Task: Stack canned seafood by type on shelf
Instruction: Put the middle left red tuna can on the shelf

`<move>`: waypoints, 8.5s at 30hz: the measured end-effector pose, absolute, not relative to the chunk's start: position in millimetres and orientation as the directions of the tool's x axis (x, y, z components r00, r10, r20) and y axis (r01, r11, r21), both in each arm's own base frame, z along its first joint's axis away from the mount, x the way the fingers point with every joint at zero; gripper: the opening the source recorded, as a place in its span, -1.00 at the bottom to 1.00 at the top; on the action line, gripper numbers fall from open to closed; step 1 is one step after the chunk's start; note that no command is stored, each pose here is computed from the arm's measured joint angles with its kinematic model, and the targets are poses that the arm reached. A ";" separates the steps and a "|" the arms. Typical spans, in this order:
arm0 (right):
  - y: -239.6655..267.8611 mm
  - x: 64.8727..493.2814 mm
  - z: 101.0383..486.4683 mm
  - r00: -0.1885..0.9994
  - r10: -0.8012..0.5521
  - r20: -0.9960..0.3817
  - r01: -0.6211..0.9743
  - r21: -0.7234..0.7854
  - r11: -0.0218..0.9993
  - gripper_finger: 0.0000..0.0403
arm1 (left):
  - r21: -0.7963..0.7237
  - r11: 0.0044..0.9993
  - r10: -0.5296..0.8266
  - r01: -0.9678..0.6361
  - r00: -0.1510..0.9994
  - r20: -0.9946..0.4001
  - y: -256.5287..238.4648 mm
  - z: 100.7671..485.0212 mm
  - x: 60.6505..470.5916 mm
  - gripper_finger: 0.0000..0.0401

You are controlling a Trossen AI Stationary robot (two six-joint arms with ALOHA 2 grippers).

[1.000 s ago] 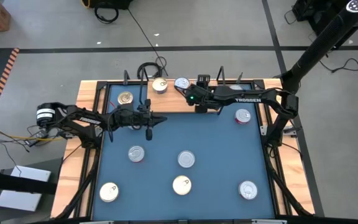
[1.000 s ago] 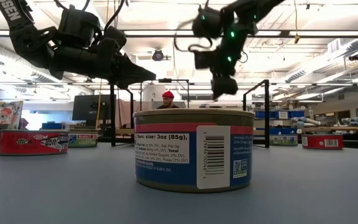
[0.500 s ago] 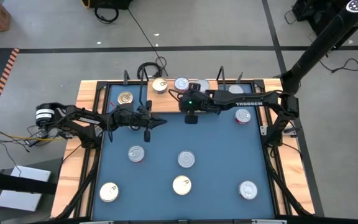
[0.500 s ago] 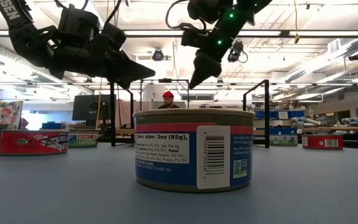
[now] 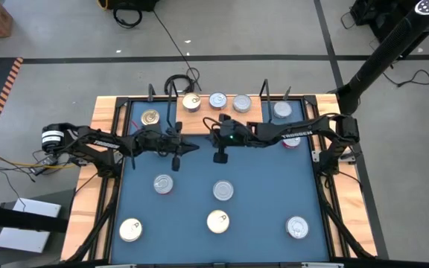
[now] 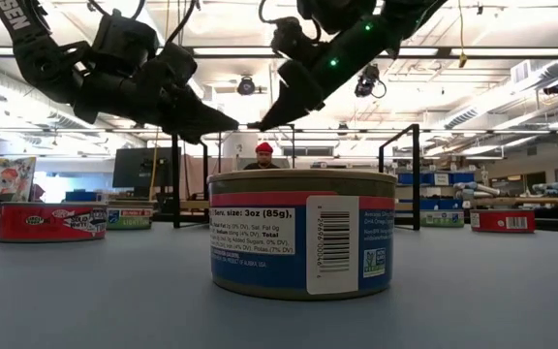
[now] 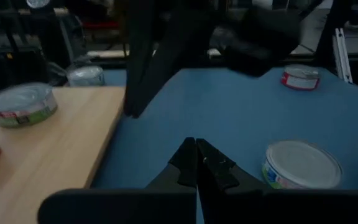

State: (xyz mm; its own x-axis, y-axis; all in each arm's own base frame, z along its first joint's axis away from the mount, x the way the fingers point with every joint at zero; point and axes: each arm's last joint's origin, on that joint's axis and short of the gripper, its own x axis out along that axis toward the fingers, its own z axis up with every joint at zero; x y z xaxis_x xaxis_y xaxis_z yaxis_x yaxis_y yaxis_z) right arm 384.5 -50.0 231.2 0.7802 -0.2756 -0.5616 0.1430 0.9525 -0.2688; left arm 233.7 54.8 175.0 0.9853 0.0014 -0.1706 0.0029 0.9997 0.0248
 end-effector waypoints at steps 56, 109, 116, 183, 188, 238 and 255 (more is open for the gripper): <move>24.2 276.0 232.0 0.879 -0.333 -0.340 0.260 -0.243 0.934 -0.98 | -0.135 0.988 -0.094 -0.069 0.420 -0.903 -99.0 203.8 193.7 -0.61; 26.1 276.6 231.7 0.895 -0.278 -0.349 0.209 -0.223 0.952 -0.95 | 0.059 0.998 0.053 0.003 0.380 -0.924 -103.2 209.5 238.4 -0.99; 27.3 276.8 231.5 0.904 -0.236 -0.355 0.174 -0.199 0.964 -0.91 | 0.026 0.999 0.009 0.034 0.430 -0.903 -91.6 231.8 255.3 -1.00; 47.4 394.9 160.1 0.636 -0.080 -0.768 -0.314 -0.352 0.882 -0.39 | 0.004 0.994 0.085 -0.111 0.742 -0.665 -15.7 161.8 247.1 -1.00; 49.3 399.2 175.0 0.605 -0.070 -0.794 -0.333 -0.332 0.882 -0.41 | -0.080 0.987 0.072 -0.141 0.825 -0.561 -14.4 149.9 228.9 -1.00; 37.7 418.1 178.9 0.523 0.067 -0.850 -0.592 -0.305 0.746 -0.49 | -0.061 0.997 0.012 -0.044 0.896 -0.445 -17.0 136.9 213.1 -1.00; 34.0 427.2 153.5 0.502 0.051 -0.863 -0.631 -0.325 0.704 -0.50 | -0.034 0.999 -0.016 0.001 0.896 -0.443 -23.0 137.1 212.6 -1.00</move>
State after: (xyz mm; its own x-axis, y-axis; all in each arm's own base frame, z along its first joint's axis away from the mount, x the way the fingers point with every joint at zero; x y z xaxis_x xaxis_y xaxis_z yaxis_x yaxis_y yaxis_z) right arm 427.2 34.0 153.5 0.5020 0.0513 -0.8634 -0.6311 0.7043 -0.3250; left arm 212.6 -23.0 137.1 0.8963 -0.0156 -0.4432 0.0008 0.9994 -0.0335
